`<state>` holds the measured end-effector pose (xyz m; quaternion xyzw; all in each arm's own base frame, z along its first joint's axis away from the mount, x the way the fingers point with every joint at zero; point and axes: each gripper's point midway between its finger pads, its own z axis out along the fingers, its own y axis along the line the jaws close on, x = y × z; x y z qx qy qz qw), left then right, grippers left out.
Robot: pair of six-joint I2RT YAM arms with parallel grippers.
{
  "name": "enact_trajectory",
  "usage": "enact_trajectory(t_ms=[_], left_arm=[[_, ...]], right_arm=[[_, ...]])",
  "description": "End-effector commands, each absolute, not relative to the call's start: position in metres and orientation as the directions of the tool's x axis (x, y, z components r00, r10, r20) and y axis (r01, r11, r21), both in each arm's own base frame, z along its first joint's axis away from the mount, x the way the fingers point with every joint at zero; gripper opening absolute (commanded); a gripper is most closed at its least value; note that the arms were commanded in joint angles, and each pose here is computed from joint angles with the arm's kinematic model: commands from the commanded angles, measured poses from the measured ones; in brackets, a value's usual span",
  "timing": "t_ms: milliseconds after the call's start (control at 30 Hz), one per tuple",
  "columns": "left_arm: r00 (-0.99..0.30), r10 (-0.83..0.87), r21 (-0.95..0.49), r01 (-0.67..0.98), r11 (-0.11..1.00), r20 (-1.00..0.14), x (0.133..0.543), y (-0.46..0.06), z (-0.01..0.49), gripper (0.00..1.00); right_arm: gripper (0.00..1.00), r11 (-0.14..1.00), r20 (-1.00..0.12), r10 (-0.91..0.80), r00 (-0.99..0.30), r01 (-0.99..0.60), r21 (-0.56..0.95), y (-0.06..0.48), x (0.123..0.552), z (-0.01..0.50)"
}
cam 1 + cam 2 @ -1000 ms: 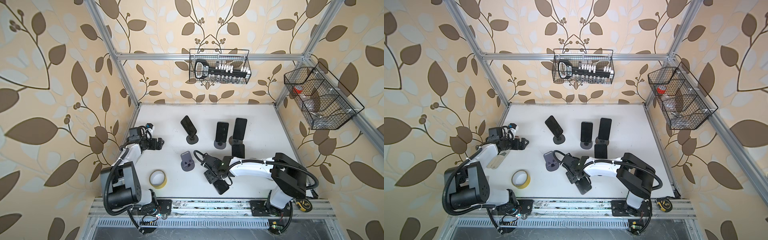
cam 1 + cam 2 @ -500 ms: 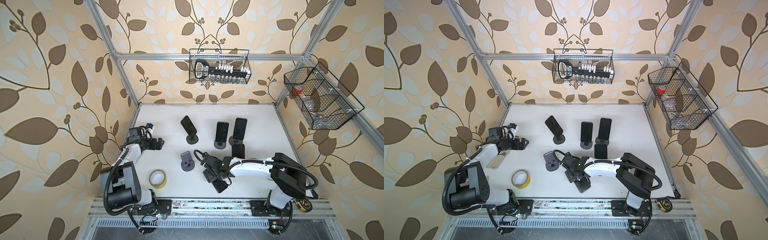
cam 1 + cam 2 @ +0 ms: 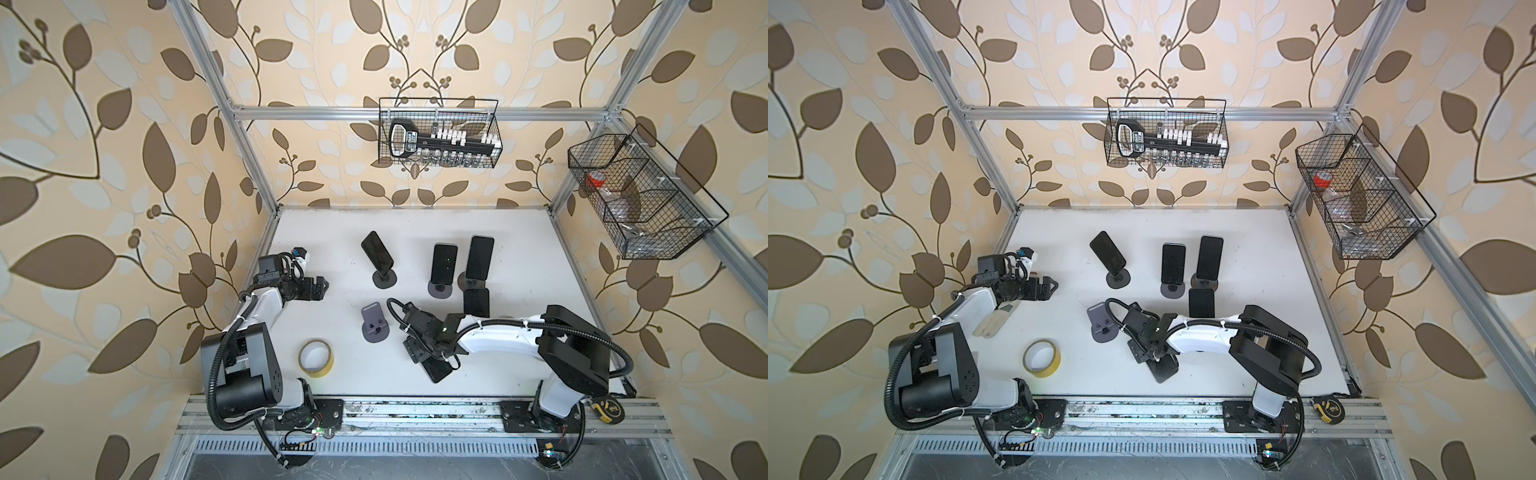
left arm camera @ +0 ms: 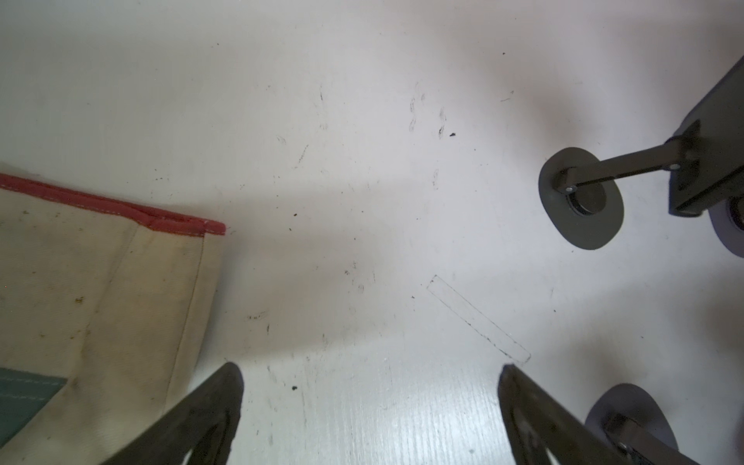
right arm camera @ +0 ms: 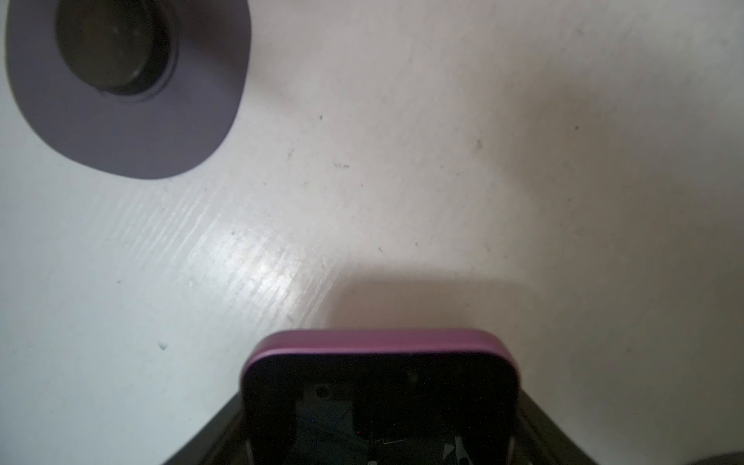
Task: Remove the phone from the phone stand
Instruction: Place the phone at the bottom-center of the table.
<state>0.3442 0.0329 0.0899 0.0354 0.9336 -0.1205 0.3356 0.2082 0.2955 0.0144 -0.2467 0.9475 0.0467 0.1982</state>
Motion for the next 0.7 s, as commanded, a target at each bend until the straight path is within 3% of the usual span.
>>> enact_trajectory(t_ms=[0, 667], left_arm=[[-0.749, 0.010, -0.191, 0.182, 0.964, -0.662, 0.3516, 0.0313, 0.1028, 0.99], [-0.752, 0.007, -0.191, 0.177, 0.966, -0.659, 0.3527, 0.0327, 0.1026, 0.99]], right_arm=[[0.76, 0.869, -0.258, -0.492, -0.831, -0.487, -0.086, 0.2665, 0.1890, -0.0224], [0.78, 0.869, -0.269, -0.491, -0.828, -0.486, -0.092, 0.2667, 0.1911, -0.0200]])
